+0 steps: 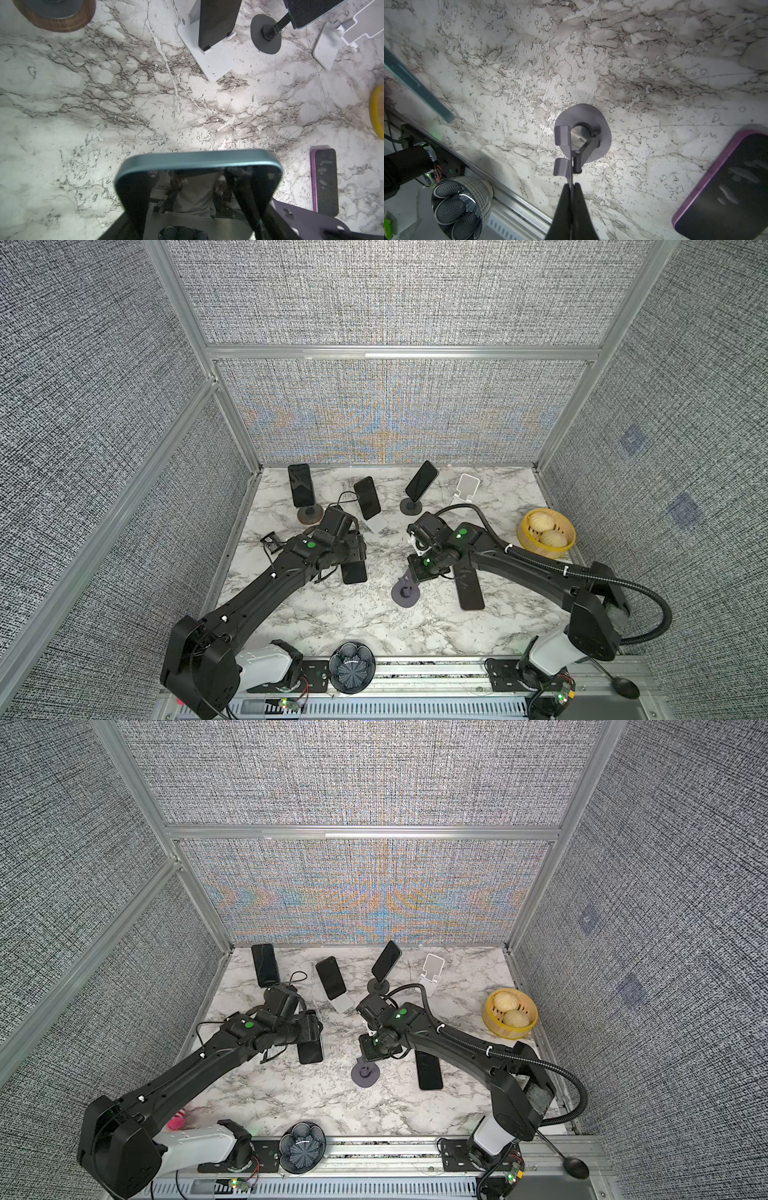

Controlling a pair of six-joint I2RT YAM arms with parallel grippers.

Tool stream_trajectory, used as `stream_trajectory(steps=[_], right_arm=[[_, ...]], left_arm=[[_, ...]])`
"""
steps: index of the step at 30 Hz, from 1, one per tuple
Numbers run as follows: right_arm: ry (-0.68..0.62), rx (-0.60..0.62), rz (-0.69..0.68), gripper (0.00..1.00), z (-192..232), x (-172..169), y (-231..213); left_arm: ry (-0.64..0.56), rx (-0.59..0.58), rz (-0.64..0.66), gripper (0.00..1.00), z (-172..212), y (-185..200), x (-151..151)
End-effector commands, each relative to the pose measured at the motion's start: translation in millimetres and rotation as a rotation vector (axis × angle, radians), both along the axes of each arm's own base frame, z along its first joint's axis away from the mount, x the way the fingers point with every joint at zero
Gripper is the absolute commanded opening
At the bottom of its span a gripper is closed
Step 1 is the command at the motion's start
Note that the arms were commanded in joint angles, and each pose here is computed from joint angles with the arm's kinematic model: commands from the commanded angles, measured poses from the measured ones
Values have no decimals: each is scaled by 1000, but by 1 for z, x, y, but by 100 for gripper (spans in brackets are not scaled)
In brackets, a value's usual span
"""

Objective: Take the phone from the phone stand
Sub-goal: 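Lift the teal-edged phone with the left gripper while the right gripper approaches the stand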

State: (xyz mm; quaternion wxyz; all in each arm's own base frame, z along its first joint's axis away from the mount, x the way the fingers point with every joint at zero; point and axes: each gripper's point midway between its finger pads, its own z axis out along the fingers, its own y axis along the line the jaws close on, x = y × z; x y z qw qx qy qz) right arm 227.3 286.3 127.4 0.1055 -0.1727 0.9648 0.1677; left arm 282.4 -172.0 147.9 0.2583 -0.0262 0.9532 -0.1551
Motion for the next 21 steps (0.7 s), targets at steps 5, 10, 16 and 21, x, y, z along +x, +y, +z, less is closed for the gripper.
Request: stream_trajectory(steps=[5, 10, 16, 21], right_arm=[[-37, -32, -23, 0, 20, 10, -25], [-105, -36, -99, 0, 48, 35, -73], [-191, -98, -283, 0, 71, 84, -176], [-235, -82, -426, 0, 74, 138, -246]], left_arm=[[43, 8, 29, 44, -3, -4, 7], [105, -31, 35, 43, -11, -17, 12], [137, -35, 49, 40, -16, -30, 12], [160, -42, 47, 38, -20, -48, 12]])
